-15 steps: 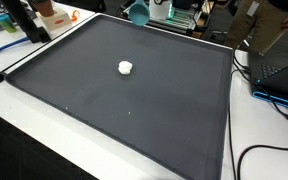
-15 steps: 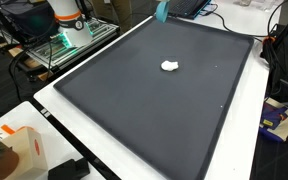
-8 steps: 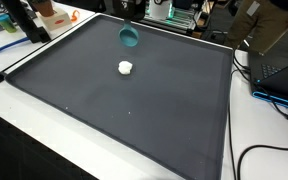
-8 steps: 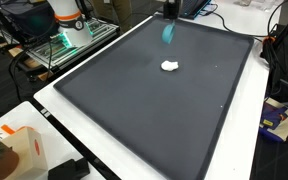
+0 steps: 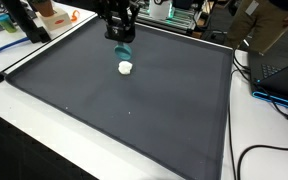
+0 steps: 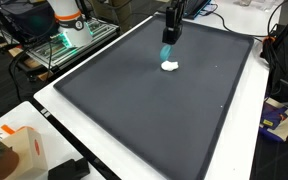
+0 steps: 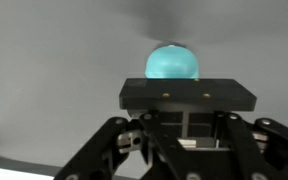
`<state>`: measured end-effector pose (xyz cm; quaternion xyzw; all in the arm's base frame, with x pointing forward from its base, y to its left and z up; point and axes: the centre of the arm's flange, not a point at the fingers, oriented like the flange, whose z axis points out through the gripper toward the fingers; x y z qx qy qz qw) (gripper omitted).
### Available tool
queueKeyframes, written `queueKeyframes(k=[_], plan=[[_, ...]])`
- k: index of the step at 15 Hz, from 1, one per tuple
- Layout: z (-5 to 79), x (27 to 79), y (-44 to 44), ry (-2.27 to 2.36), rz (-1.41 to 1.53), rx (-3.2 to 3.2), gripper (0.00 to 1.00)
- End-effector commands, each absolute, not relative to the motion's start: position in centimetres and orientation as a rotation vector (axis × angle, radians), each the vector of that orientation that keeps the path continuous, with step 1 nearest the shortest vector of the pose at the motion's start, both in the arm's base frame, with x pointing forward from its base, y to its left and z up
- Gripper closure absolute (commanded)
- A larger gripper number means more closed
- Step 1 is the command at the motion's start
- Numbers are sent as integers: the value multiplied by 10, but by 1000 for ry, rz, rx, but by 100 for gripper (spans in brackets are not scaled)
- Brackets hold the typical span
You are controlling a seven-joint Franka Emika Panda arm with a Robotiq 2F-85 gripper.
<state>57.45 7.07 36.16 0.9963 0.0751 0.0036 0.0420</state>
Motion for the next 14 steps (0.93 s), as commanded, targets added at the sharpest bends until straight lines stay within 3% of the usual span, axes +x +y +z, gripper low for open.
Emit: queueKeyframes(k=[1,14], plan=[[361,576,73,235,43,3049,78],[319,593,76,235,52,3022,78]])
